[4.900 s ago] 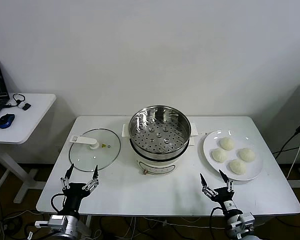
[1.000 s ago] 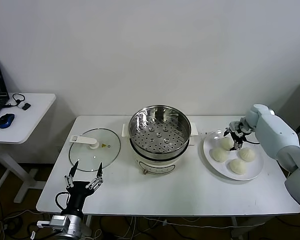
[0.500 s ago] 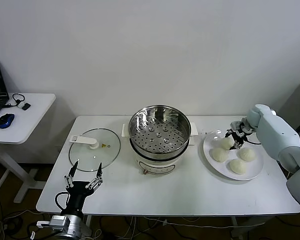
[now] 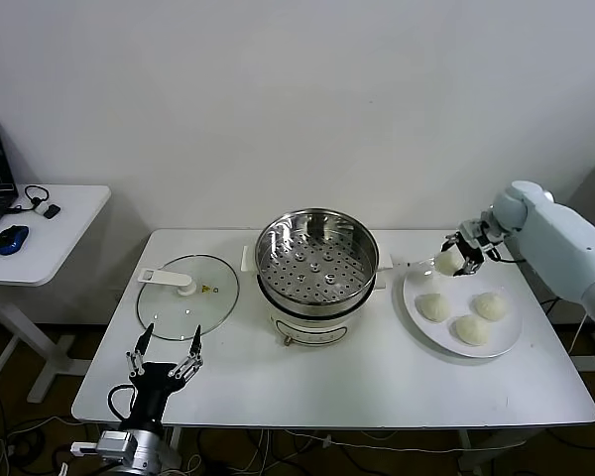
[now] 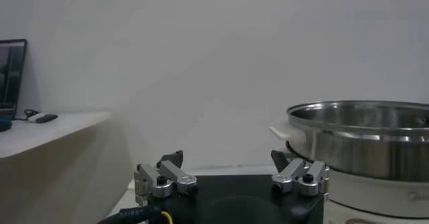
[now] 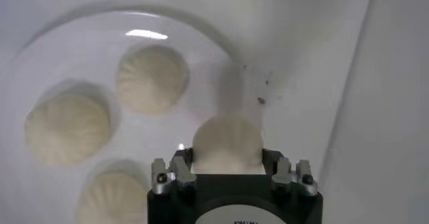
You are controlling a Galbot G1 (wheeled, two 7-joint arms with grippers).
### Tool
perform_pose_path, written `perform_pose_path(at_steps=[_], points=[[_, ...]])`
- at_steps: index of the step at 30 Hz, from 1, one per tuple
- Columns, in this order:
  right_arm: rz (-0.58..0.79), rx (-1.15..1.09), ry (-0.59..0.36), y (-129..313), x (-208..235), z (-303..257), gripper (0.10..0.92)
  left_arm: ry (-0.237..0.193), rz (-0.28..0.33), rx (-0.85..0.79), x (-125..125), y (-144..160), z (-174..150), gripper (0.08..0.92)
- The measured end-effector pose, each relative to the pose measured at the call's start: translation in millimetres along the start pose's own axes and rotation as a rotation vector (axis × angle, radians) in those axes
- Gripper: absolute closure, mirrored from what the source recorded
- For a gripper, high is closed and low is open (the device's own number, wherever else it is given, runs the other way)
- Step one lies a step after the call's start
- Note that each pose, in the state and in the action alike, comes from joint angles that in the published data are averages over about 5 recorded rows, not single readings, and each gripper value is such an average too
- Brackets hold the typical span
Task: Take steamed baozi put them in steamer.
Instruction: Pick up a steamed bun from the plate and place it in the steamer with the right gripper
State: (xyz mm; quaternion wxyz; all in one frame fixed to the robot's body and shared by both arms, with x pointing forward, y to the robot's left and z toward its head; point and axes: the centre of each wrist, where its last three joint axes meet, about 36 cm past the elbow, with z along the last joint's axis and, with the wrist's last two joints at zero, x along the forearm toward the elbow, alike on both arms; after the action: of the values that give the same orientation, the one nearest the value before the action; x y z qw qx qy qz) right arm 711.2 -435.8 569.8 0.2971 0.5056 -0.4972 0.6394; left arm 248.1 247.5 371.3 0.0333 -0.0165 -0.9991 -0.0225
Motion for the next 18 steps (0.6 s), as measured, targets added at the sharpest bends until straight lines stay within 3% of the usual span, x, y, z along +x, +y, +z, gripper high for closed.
perform_pose_path(at_steps=[12,18], points=[[0.113,0.232,-0.077,-74.5,100.3,-75.8,0.344,-0.004,-0.007,0.002,1.1,-0.9,-3.1,0.177],[0.117,0.336,-0.1,-106.3,119.6,-124.8,0.344,-0.007,-0.014,0.003,2.8,-1.2,-5.8,0.177]])
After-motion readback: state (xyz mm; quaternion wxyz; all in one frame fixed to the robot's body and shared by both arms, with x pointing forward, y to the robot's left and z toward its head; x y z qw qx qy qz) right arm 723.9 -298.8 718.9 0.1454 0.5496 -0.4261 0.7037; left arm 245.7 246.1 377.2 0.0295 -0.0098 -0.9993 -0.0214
